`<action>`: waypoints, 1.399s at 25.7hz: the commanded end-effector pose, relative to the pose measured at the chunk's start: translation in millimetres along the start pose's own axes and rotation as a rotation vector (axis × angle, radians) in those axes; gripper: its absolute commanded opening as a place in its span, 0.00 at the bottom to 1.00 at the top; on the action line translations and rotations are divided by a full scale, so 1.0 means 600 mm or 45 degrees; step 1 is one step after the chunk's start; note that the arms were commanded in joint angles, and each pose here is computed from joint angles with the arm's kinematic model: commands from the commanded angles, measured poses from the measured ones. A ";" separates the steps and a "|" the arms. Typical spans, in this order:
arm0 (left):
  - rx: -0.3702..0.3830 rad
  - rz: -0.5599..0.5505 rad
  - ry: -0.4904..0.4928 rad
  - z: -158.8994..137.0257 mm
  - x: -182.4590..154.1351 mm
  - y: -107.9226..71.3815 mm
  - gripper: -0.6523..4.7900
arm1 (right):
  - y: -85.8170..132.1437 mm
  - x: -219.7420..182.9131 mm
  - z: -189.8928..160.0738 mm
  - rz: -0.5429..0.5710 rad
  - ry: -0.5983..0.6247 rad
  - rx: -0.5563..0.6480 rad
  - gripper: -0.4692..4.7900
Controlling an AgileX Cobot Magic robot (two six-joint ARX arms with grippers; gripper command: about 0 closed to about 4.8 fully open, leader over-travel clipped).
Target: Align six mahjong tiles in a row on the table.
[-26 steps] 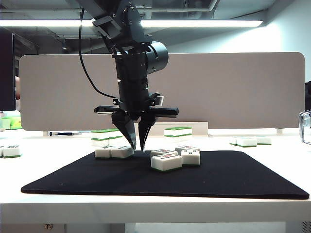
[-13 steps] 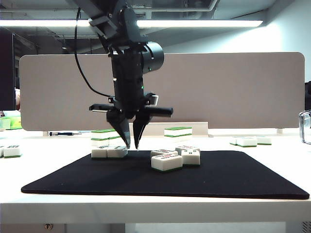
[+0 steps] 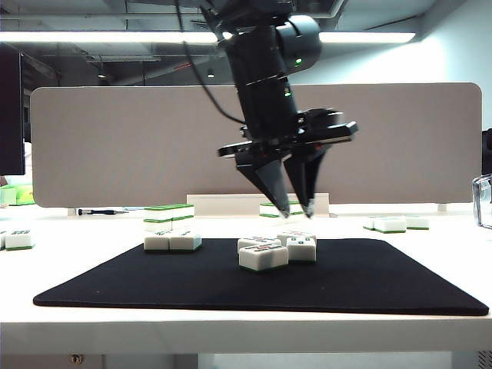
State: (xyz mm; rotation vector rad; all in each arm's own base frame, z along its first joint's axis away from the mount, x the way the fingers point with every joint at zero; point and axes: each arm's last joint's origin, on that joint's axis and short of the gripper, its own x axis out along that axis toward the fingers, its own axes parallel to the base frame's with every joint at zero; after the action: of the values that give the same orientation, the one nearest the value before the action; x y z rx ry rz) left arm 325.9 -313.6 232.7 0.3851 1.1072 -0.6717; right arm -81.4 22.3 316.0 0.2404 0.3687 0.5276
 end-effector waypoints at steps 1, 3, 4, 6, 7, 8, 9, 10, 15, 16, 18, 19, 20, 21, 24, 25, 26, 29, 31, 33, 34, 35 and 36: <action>0.400 -0.006 0.008 -0.002 -0.004 -0.009 0.44 | 0.002 -0.004 -0.001 0.003 -0.029 -0.024 0.09; 0.554 -0.008 0.014 -0.002 -0.004 -0.009 0.64 | 0.002 -0.004 -0.001 0.003 -0.029 -0.024 0.09; 0.604 -0.006 0.013 -0.002 -0.004 -0.006 0.74 | 0.002 -0.004 -0.001 0.003 -0.029 -0.024 0.09; 0.745 -0.023 0.012 -0.002 0.000 -0.003 0.92 | 0.002 -0.004 -0.001 0.003 -0.029 -0.024 0.09; 0.836 -0.047 0.008 -0.002 0.005 0.000 0.94 | 0.002 -0.004 -0.001 0.003 -0.029 -0.024 0.09; 0.888 -0.069 0.006 -0.002 0.010 -0.001 0.94 | 0.002 -0.004 -0.001 0.003 -0.029 -0.024 0.09; 0.932 -0.089 0.007 -0.003 0.019 0.001 0.94 | 0.002 -0.004 -0.001 0.003 -0.029 -0.024 0.09; 0.964 -0.099 0.008 -0.003 0.029 0.002 0.93 | 0.002 -0.004 -0.001 0.003 -0.029 -0.024 0.09; 1.014 -0.129 0.019 -0.005 0.062 0.003 0.90 | 0.002 -0.004 -0.002 0.003 -0.029 -0.024 0.09; 1.010 -0.130 0.025 -0.006 0.067 0.005 0.89 | 0.002 -0.004 -0.002 0.003 -0.028 -0.024 0.09; 1.008 -0.136 0.029 -0.006 0.070 0.005 0.69 | 0.002 -0.004 -0.002 0.003 -0.028 -0.024 0.09; 1.008 -0.135 0.028 -0.006 0.070 0.005 0.62 | 0.002 -0.004 -0.002 0.002 -0.028 -0.024 0.09; 1.007 -0.134 0.027 -0.006 0.070 0.006 0.61 | 0.002 -0.004 -0.001 0.003 -0.029 -0.024 0.09; 1.007 -0.133 0.027 -0.006 0.070 0.006 0.61 | 0.002 -0.004 -0.001 0.002 -0.029 -0.024 0.09; 1.008 -0.126 0.011 -0.004 0.069 0.006 0.61 | 0.002 -0.004 -0.001 0.002 -0.029 -0.024 0.09; 1.010 -0.116 0.006 -0.002 0.063 0.005 0.61 | 0.002 -0.004 -0.001 0.002 -0.029 -0.024 0.09; 1.009 -0.117 0.007 -0.001 0.058 0.005 0.61 | 0.002 -0.004 -0.001 0.002 -0.029 -0.025 0.09; 1.000 -0.091 -0.072 0.012 0.014 0.004 0.43 | 0.002 -0.004 -0.001 0.002 -0.029 -0.024 0.09; 0.988 -0.097 -0.072 0.011 0.011 0.005 0.38 | 0.002 -0.004 -0.001 0.002 -0.029 -0.025 0.09; 0.948 -0.105 -0.061 0.010 0.015 0.004 0.56 | 0.002 -0.004 -0.001 0.003 -0.029 -0.024 0.09; 0.948 -0.103 -0.066 0.010 0.015 0.004 0.71 | 0.002 -0.004 -0.002 0.003 -0.028 -0.024 0.09; 0.940 -0.101 -0.067 0.011 0.014 0.008 0.77 | 0.002 -0.004 -0.002 0.003 -0.028 -0.024 0.09; 0.934 -0.102 -0.062 0.010 0.016 0.010 0.77 | 0.002 -0.004 -0.002 0.003 -0.028 -0.024 0.09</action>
State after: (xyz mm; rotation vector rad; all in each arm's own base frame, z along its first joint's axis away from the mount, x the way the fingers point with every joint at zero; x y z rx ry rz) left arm 335.6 -317.3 223.5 0.9598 0.8051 -1.1507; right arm -81.4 22.3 316.0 0.2407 0.3688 0.5271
